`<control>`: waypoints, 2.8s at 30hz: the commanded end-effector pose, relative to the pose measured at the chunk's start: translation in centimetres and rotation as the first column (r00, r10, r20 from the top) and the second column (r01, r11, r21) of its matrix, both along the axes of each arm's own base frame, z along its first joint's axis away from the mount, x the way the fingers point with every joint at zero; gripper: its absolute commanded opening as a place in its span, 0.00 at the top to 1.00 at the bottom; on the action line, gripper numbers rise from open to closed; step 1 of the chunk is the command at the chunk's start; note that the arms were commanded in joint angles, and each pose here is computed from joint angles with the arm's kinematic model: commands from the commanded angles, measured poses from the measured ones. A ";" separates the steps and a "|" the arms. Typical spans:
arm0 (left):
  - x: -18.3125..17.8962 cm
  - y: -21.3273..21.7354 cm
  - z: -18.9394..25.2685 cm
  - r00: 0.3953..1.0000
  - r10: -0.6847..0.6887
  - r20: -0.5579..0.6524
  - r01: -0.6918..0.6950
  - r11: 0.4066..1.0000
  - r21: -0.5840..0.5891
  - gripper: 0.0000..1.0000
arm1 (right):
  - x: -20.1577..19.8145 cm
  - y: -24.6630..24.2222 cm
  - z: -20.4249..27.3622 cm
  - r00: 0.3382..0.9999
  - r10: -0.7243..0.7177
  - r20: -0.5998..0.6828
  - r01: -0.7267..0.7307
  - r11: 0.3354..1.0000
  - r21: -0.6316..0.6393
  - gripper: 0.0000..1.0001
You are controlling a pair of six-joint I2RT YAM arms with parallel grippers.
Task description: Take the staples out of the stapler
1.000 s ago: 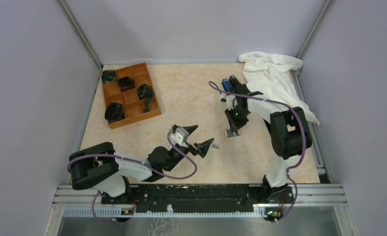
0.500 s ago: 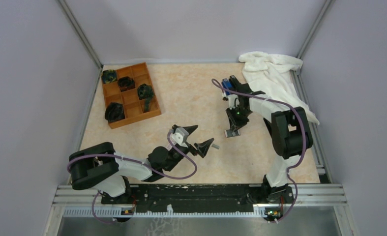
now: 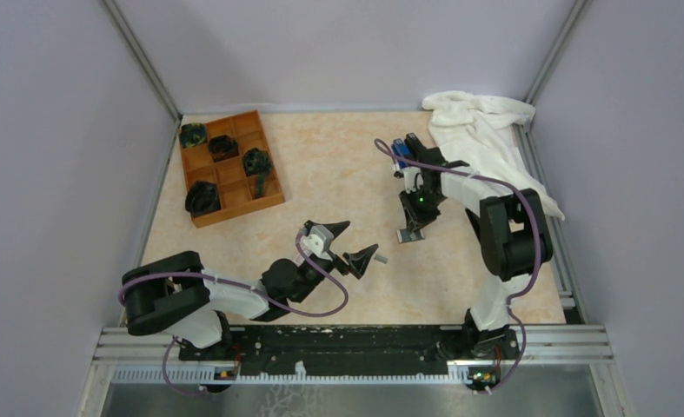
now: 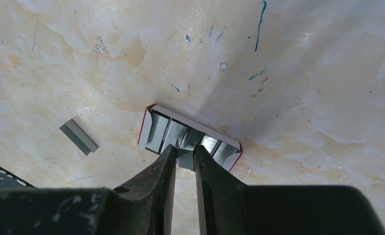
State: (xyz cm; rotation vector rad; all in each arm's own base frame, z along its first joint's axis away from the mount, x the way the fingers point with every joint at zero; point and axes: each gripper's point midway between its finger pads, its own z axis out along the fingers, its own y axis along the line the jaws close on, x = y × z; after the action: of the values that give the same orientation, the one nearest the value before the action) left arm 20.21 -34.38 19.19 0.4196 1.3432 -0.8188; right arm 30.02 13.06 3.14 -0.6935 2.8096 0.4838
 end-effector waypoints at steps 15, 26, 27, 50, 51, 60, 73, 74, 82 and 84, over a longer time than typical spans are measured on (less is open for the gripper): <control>0.1 -0.4 0.9 1.000 0.003 0.015 -0.003 1.000 -0.023 0.01 | 1.5 0.5 1.1 0.999 -0.010 0.037 0.008 0.999 0.031 0.77; 0.1 -0.4 0.9 1.000 0.003 0.014 -0.003 1.000 -0.021 0.01 | 1.5 0.4 1.0 0.999 -0.009 0.035 0.008 1.000 0.028 0.79; 0.1 -0.4 0.9 1.000 0.003 0.014 -0.002 1.000 -0.020 0.01 | 1.5 0.4 1.0 0.999 -0.009 0.037 0.008 1.000 0.026 0.79; 0.1 -0.4 0.9 1.000 0.003 0.014 -0.003 1.000 -0.022 0.00 | 1.3 0.0 1.2 0.999 -0.022 0.045 0.022 1.000 0.019 0.86; 0.0 -0.4 0.8 1.000 0.003 0.014 -0.002 1.000 -0.020 0.01 | 1.3 0.0 1.2 0.999 -0.021 0.047 0.020 1.000 0.021 0.86; 0.1 -0.4 0.9 1.000 0.004 0.014 -0.003 1.000 -0.020 0.01 | 1.0 -0.2 1.1 0.999 -0.018 0.041 0.017 1.000 0.021 0.82; 0.1 -0.4 0.9 1.000 0.004 0.014 -0.004 1.000 -0.021 0.01 | 0.5 -0.8 1.0 0.999 -0.013 0.045 0.013 1.000 -0.007 0.87; 0.1 -0.4 0.9 1.000 0.004 0.014 -0.004 1.000 -0.020 0.01 | 0.4 -0.9 1.0 0.999 -0.012 0.042 0.012 1.000 -0.007 0.88; 0.1 -0.4 0.9 1.000 0.004 0.014 -0.004 1.000 -0.020 0.01 | 0.2 -1.2 0.8 0.999 -0.007 0.038 0.008 1.000 -0.022 0.94; 0.0 -0.4 0.8 1.000 0.004 0.013 -0.003 1.000 -0.019 0.01 | 0.2 -1.3 0.8 0.999 -0.006 0.038 0.007 1.000 -0.026 0.94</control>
State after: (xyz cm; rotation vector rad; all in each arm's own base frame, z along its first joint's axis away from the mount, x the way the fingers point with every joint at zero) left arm 20.22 -34.39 19.05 0.4230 1.3480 -0.8155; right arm 29.99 12.38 2.78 -0.6841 2.8240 0.4578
